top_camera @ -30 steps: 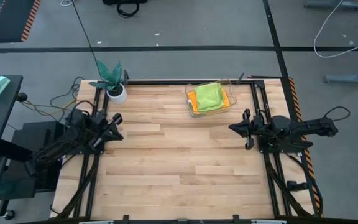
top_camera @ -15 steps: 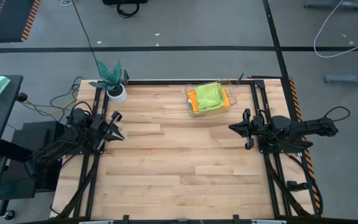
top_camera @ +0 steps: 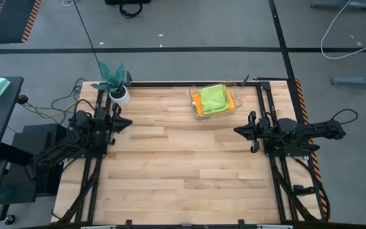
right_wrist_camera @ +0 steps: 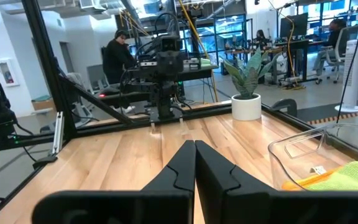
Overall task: Fold microfiber towels
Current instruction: Return to Home Position
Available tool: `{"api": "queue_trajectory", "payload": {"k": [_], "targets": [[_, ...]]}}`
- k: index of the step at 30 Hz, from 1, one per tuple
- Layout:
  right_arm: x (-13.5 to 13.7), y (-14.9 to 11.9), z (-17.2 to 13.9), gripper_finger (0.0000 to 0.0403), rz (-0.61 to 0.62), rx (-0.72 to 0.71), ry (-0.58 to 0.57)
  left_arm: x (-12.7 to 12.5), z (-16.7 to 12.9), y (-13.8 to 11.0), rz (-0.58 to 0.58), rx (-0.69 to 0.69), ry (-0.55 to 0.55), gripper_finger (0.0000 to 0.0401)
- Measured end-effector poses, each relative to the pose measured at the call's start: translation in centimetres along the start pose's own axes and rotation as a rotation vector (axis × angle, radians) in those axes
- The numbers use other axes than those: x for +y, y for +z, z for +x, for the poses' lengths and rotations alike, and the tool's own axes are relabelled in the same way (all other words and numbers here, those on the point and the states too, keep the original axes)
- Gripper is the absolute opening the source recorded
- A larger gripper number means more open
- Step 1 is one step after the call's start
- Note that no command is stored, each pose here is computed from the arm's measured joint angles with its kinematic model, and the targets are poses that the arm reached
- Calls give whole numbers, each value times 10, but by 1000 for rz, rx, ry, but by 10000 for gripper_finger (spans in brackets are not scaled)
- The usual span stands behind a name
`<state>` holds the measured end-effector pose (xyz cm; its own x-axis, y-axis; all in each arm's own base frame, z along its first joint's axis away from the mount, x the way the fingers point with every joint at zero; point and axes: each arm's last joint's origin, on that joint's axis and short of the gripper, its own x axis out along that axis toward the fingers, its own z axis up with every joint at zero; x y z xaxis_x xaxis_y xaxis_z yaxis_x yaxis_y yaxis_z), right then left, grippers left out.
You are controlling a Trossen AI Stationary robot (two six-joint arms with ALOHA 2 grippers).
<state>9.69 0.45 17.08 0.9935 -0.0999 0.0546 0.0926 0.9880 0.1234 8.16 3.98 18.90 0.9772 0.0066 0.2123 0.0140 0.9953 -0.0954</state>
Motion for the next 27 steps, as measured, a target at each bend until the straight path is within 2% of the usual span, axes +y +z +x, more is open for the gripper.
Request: {"api": "queue_trajectory", "payload": {"k": [4,10,12,16,18,23,27], "targets": [[0,0,0,16,0,0,0,1,0,3,122,-35,47,26],[0,0,0,16,0,0,0,2,0,3,117,-33,66,28],[0,0,0,16,0,0,0,4,-1,3,110,-50,153,31],[0,0,0,16,0,0,0,13,-3,1,-9,-93,452,36],[0,0,0,16,0,0,0,15,-4,-2,-21,-77,507,35],[0,0,0,16,0,0,0,16,-4,-15,-70,56,496,27],[0,0,0,16,0,0,0,12,-2,-17,-64,96,416,23]]}}
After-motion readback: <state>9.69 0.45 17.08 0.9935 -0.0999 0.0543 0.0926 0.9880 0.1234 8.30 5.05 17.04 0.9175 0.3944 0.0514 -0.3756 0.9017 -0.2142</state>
